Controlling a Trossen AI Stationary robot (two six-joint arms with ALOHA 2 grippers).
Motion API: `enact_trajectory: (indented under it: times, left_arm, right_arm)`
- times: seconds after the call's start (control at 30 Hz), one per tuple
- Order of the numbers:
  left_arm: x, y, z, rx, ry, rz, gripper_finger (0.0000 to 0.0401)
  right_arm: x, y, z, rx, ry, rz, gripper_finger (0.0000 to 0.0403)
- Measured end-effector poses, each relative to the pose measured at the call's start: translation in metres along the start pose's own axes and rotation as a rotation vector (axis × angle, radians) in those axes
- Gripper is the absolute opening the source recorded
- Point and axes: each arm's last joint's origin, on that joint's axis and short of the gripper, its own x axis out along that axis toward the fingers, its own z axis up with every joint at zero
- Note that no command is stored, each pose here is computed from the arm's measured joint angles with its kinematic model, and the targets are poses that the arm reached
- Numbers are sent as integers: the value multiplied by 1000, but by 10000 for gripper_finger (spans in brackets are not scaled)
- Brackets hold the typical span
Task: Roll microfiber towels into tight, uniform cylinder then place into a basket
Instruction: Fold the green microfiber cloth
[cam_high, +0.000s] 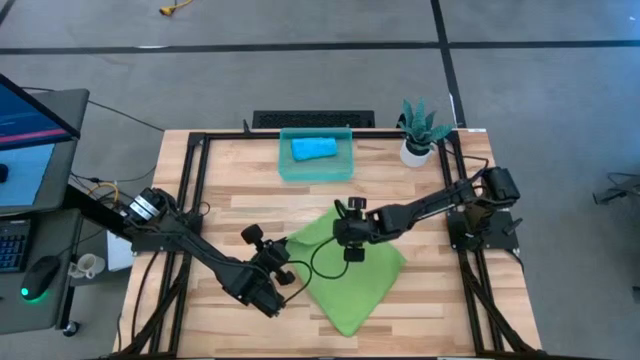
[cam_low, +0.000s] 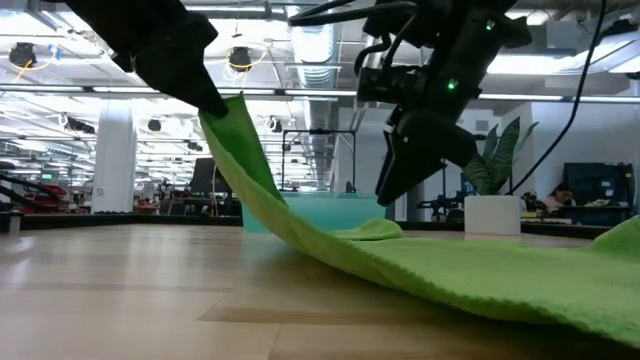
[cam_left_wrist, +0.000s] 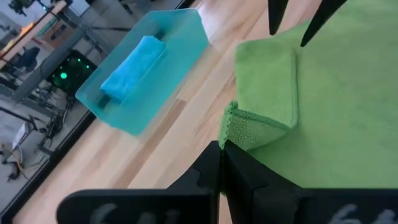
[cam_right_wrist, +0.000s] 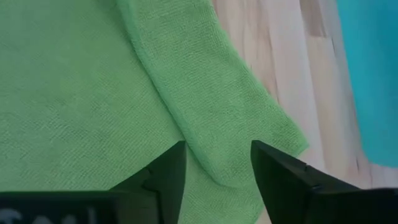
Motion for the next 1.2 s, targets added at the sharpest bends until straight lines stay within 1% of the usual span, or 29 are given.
enact_trajectory:
  times: [0.2, 0.33, 0.43, 0.5, 0.97, 1.2]
  left_arm:
    - [-2, 0, 2, -32, -19, 3, 0]
    - [-2, 0, 2, -53, -22, 7, 0]
    - [-3, 0, 2, -77, -56, 20, 0]
    - [-5, 1, 2, -79, -77, 27, 0]
    - [-13, 2, 1, -165, -216, 61, 0]
    - [-23, 0, -1, -189, -329, 64, 0]
  right_arm:
    - [1, -3, -1, 1, 10, 2, 218]
    - [0, 0, 0, -33, -1, 18, 219]
    - [3, 4, 2, -62, -18, 36, 219]
    - [4, 5, -1, -89, 0, 35, 217]
    - [6, 4, -1, -93, -20, 29, 188]
    - [6, 4, 1, -102, -36, 28, 181]
